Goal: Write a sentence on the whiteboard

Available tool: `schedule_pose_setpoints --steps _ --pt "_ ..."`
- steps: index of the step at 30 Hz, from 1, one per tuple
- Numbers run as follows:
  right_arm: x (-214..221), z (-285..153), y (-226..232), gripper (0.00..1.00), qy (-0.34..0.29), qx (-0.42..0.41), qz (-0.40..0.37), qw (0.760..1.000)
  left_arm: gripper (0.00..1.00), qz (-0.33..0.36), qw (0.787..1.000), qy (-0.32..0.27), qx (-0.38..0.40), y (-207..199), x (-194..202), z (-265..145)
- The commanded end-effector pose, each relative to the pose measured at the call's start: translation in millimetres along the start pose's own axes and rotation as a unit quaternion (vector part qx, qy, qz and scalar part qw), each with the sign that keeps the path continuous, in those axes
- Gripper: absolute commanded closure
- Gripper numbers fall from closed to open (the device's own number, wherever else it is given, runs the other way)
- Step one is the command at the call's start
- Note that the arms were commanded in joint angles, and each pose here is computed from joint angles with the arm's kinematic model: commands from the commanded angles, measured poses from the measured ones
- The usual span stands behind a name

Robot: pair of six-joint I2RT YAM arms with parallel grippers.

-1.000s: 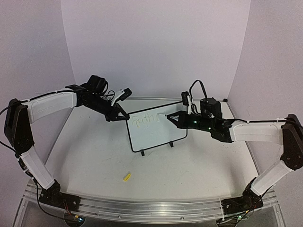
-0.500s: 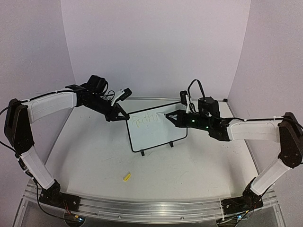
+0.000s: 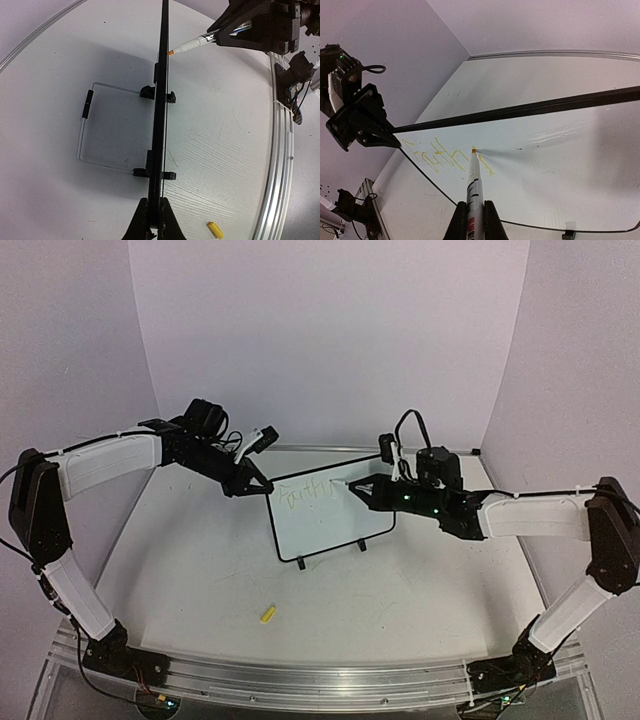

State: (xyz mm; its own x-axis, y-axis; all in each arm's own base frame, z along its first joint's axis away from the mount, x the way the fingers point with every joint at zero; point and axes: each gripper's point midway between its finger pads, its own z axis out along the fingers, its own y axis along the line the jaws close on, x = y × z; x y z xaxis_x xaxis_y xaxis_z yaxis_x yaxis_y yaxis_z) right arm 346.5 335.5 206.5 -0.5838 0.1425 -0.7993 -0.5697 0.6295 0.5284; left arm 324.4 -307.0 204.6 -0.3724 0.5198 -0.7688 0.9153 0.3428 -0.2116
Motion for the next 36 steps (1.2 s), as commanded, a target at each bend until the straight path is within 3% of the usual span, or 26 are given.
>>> schedule_pose_setpoints --steps 1,36 --pt "-19.9 -15.5 12.9 1.00 -0.040 -0.012 -0.011 0.999 1.00 -0.026 0.997 0.073 0.007 -4.8 40.3 14.8" --pt "19.0 -0.2 -22.4 1.00 0.005 0.040 0.020 0.999 1.00 -0.027 0.997 0.076 0.008 -4.4 41.7 16.7"
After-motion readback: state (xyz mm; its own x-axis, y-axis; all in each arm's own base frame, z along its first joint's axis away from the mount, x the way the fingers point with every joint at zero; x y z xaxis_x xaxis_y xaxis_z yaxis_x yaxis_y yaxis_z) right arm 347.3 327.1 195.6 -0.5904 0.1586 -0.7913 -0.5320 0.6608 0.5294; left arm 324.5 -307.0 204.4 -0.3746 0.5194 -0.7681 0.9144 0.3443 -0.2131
